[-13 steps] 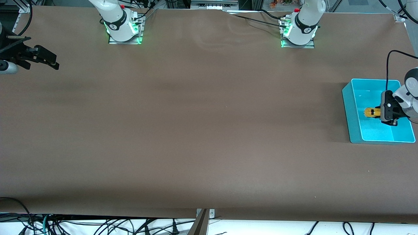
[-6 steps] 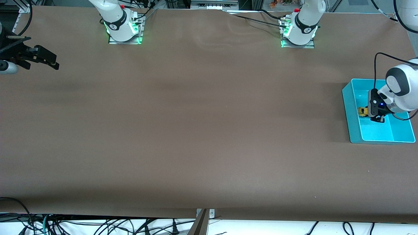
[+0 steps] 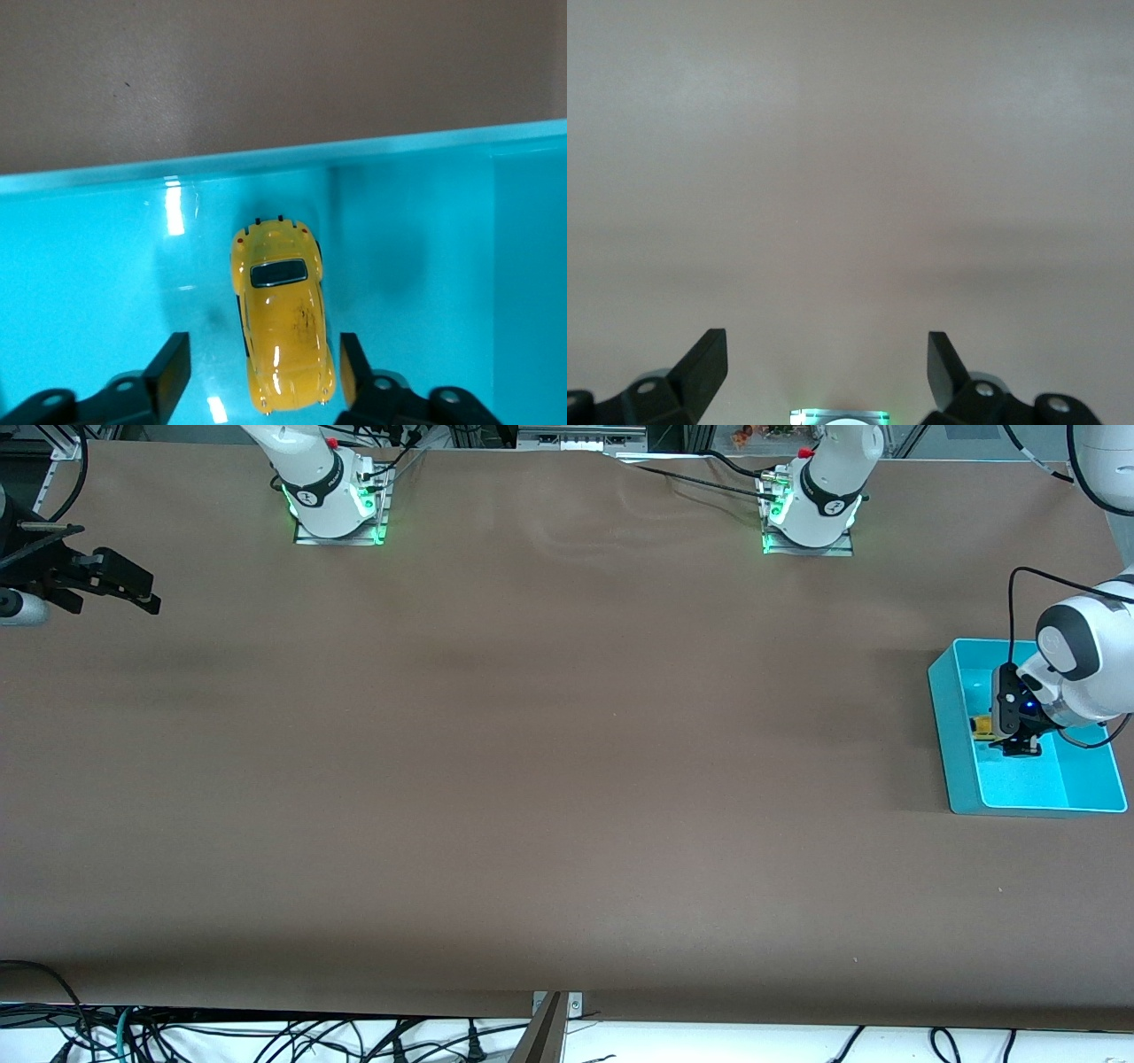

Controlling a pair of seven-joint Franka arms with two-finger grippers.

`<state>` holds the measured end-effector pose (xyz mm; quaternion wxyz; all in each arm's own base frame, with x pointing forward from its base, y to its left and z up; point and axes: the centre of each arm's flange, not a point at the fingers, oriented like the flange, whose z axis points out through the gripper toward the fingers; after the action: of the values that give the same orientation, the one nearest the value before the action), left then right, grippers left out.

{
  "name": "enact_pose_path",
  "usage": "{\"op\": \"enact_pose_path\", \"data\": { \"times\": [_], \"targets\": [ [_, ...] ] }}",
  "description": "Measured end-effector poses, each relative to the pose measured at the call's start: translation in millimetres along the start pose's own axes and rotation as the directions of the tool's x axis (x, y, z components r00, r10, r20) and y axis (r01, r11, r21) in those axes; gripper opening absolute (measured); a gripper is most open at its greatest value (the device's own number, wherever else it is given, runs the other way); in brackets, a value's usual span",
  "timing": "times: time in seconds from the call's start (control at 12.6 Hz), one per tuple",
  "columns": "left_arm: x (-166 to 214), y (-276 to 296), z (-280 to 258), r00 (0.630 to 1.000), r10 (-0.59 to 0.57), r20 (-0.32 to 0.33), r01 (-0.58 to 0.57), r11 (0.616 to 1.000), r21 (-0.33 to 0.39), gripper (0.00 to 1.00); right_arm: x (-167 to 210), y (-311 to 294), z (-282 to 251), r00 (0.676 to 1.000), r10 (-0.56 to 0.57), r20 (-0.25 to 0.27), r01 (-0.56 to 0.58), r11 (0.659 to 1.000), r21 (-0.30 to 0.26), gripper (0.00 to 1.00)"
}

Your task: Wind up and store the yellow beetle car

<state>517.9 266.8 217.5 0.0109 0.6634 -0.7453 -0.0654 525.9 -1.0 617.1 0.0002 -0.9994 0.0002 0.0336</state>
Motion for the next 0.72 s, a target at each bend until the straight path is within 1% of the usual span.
{"op": "enact_pose_path", "data": {
  "times": [0.16, 0.24, 0.4, 0.56, 0.64, 0.72],
  "targets": [
    [-4.5, -2.7, -24.0, 1.0, -0.012, -0.011, 0.012, 1.0, -0.009, 1.0, 0.0, -0.2, 0.0, 1.0, 0.005, 0.0, -0.005, 1.0, 0.001, 1.0],
    [-7.0, -5.0, -42.1, 0.999, -0.029, -0.022, 0.029, 0.999, -0.022, 1.0, -0.1, -1.0, 0.1, 1.0, 0.011, 0.001, -0.011, 1.0, 0.002, 1.0],
    [-4.8, -10.5, -86.2, 0.994, -0.093, -0.052, 0.089, 0.993, -0.072, 1.0, -0.5, -12.8, -0.1, 0.999, 0.046, 0.003, -0.046, 0.999, 0.01, 1.0],
    [15.4, -18.6, -134.0, 0.976, -0.2, -0.087, 0.187, 0.972, -0.143, 1.0, -1.5, -34.4, -1.5, 0.997, 0.081, 0.001, -0.081, 0.997, 0.008, 1.0],
    [30.7, -21.1, -155.7, 0.95, -0.28, -0.139, 0.255, 0.951, -0.177, 1.0, -2.0, -39.9, -2.1, 0.996, 0.089, 0.0, -0.089, 0.996, 0.007, 1.0],
    [46.1, -22.3, -173.7, 0.911, -0.36, -0.202, 0.319, 0.924, -0.21, 1.0, -2.2, -40.3, -2.3, 0.996, 0.093, 0.0, -0.093, 0.996, 0.007, 1.0]
  ]
}}
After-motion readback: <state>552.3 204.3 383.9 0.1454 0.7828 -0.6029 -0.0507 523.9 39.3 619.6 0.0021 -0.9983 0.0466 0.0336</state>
